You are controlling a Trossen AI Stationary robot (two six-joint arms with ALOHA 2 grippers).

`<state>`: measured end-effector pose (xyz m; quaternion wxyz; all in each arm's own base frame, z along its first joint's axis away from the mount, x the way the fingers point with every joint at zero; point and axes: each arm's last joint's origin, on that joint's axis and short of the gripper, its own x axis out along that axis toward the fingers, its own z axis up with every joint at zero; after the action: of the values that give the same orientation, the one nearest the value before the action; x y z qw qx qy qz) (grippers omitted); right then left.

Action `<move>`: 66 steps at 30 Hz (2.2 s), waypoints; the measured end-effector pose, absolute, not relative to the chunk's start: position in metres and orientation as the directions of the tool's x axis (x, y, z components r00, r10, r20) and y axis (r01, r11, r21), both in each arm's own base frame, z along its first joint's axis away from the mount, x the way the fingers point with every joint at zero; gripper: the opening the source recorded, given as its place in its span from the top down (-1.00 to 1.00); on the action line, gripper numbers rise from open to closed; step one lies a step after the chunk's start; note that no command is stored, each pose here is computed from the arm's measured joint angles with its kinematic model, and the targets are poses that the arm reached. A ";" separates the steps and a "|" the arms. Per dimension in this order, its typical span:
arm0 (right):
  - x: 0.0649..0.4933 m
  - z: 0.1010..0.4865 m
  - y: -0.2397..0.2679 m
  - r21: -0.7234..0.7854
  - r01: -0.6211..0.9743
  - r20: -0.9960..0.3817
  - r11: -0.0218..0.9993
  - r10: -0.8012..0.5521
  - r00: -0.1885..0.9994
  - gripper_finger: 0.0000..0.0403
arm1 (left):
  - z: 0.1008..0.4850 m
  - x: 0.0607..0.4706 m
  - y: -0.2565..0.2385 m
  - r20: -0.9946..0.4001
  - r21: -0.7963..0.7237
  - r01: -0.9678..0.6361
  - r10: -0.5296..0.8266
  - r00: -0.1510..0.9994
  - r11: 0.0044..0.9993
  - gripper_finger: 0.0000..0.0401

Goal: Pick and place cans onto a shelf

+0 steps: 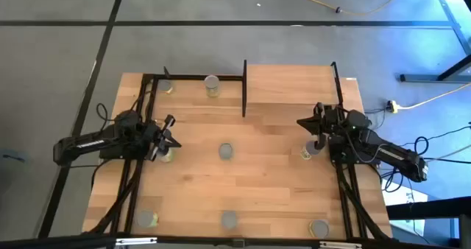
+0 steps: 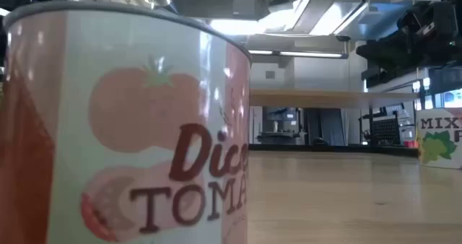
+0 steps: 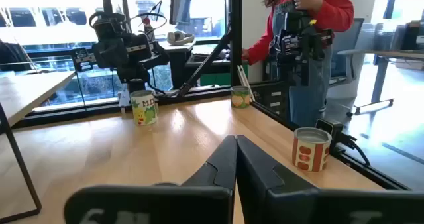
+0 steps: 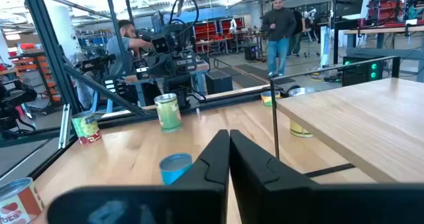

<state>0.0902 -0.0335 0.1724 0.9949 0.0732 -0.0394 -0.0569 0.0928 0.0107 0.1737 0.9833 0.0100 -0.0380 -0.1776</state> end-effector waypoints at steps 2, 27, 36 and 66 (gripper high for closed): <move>0.090 0.172 -0.033 0.150 0.107 0.070 0.983 -0.119 0.990 0.92 | 0.174 0.093 0.011 0.071 0.033 0.348 -0.350 0.934 0.937 1.00; 0.090 0.172 -0.033 0.150 0.107 0.070 0.983 -0.119 0.990 0.92 | 0.174 0.093 0.011 0.071 0.033 0.349 -0.350 0.934 0.937 1.00; 0.090 0.172 -0.034 0.150 0.107 0.070 0.983 -0.119 0.990 0.92 | 0.174 0.093 0.011 0.071 0.033 0.348 -0.350 0.934 0.937 1.00; 0.090 0.173 -0.033 0.148 0.106 0.073 0.983 -0.118 0.990 0.92 | 0.174 0.093 0.011 0.073 0.051 0.342 -0.345 0.936 0.938 1.00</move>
<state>0.0902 -0.0335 0.1728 0.9950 0.0721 -0.0409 -0.0565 0.0929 0.0109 0.1739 0.9837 0.0190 -0.0403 -0.1744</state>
